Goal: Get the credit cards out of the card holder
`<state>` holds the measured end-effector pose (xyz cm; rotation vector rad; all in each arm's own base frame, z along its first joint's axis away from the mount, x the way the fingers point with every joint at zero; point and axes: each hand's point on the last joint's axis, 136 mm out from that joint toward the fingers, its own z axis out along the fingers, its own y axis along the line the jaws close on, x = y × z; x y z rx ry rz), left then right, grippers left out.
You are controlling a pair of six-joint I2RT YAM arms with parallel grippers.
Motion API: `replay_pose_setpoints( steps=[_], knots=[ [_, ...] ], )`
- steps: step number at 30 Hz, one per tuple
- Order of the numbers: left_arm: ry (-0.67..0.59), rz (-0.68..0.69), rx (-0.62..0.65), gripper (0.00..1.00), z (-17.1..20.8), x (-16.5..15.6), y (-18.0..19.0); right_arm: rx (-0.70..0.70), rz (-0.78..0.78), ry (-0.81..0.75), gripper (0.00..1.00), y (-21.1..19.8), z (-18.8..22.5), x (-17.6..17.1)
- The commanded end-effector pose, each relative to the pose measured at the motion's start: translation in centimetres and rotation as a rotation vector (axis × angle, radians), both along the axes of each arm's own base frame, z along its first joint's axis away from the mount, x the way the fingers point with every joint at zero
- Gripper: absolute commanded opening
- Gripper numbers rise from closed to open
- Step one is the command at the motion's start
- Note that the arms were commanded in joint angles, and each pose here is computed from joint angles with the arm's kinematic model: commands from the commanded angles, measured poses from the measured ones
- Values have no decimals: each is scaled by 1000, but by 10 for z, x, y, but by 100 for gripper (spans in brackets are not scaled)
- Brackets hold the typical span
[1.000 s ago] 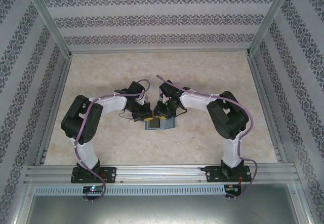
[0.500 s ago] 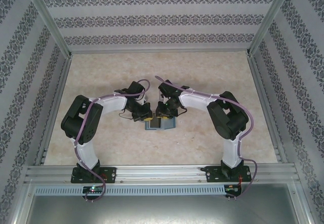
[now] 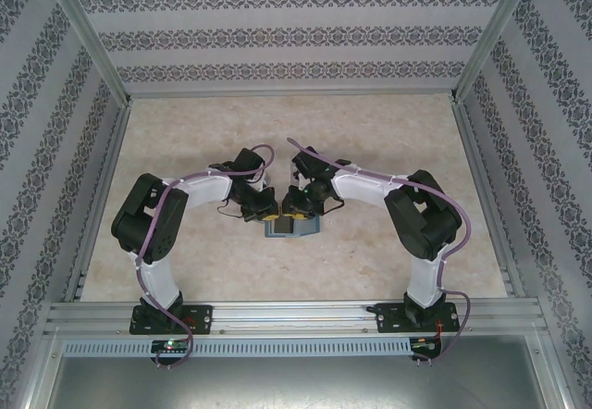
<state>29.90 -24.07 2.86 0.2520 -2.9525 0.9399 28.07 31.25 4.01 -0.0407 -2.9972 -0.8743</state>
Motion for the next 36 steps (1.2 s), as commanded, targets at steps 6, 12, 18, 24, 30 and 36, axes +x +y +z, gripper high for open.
replay_pose_setpoints(
  steps=[6,12,18,24,30,36],
  knots=[
    [31,-7,78,4,-10,-12,12,-11,12,71,31,2,-20,-16],
    [27,-8,81,4,-9,-11,12,-115,2,33,31,-14,-24,-10],
    [28,-10,82,4,-9,-11,12,-121,-8,-8,31,-16,-15,0],
    [27,-10,84,4,-8,-11,12,-102,-4,-9,31,-13,-12,-1],
    [1,-12,76,4,5,-5,10,36,-30,-18,31,-3,9,3],
    [-24,-14,69,4,22,-1,8,89,-34,-14,30,-6,13,7]
  ],
)
